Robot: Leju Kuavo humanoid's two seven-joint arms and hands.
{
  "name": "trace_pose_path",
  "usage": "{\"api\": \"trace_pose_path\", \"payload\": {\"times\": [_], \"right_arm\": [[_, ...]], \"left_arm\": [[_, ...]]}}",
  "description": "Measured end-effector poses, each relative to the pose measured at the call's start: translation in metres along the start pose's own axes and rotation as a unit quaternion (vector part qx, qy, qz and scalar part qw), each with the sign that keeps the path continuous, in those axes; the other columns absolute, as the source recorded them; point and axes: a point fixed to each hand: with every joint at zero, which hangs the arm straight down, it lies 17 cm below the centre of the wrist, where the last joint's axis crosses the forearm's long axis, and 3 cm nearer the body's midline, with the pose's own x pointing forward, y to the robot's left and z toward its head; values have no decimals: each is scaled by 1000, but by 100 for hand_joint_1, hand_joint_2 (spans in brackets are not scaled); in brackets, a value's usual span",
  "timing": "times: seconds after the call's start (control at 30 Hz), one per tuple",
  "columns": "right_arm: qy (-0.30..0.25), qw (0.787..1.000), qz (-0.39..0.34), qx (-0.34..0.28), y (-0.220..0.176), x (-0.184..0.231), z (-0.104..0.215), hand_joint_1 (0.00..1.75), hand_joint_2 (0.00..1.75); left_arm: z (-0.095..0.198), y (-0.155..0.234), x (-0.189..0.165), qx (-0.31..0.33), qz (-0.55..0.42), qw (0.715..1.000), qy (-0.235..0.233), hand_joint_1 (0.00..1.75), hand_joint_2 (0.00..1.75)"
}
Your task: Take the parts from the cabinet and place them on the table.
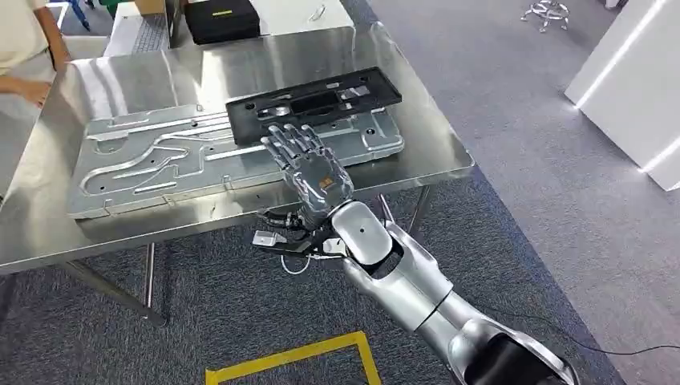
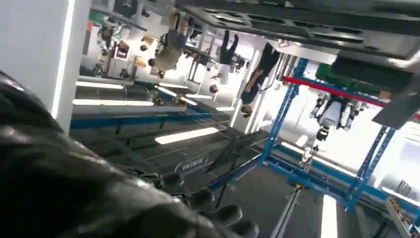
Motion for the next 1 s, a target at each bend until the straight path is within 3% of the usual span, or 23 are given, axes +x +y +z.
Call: {"api": "trace_pose_path", "payload": {"times": [0.2,0.4,0.5,0.7,0.77,0.83,0.9,0.93,1.0], "right_arm": [[6,1000,-5,14,18,-3,15,0,0],[51,997,-13,60,86,-35,82,0,0],[94,986,-65,121,136,-47,137,0,0],[228,936,-138,228,219,-98,278,0,0],[305,894,-161,286,262,-125,349,0,0],[396,822,-193,361,307,-139,444,0,0],[454,756,-223,414,329,-131,518,0,0],[484,718,-242,438,337,-123,550,0,0],[533,617,-299,495,351,-75,610,0,0]], "left_arm": [[1,2,-8,1,9,1000,0,0,0],[4,13,-22,4,17,1000,4,0,0],[7,20,-32,7,20,1000,10,0,0],[12,32,-56,14,25,999,26,0,0],[14,34,-59,9,28,999,28,0,0],[15,36,-57,9,31,999,25,0,0],[16,37,-59,7,31,999,28,0,0],[16,35,-62,4,31,999,32,0,0],[17,38,-57,3,30,999,31,0,0]]}}
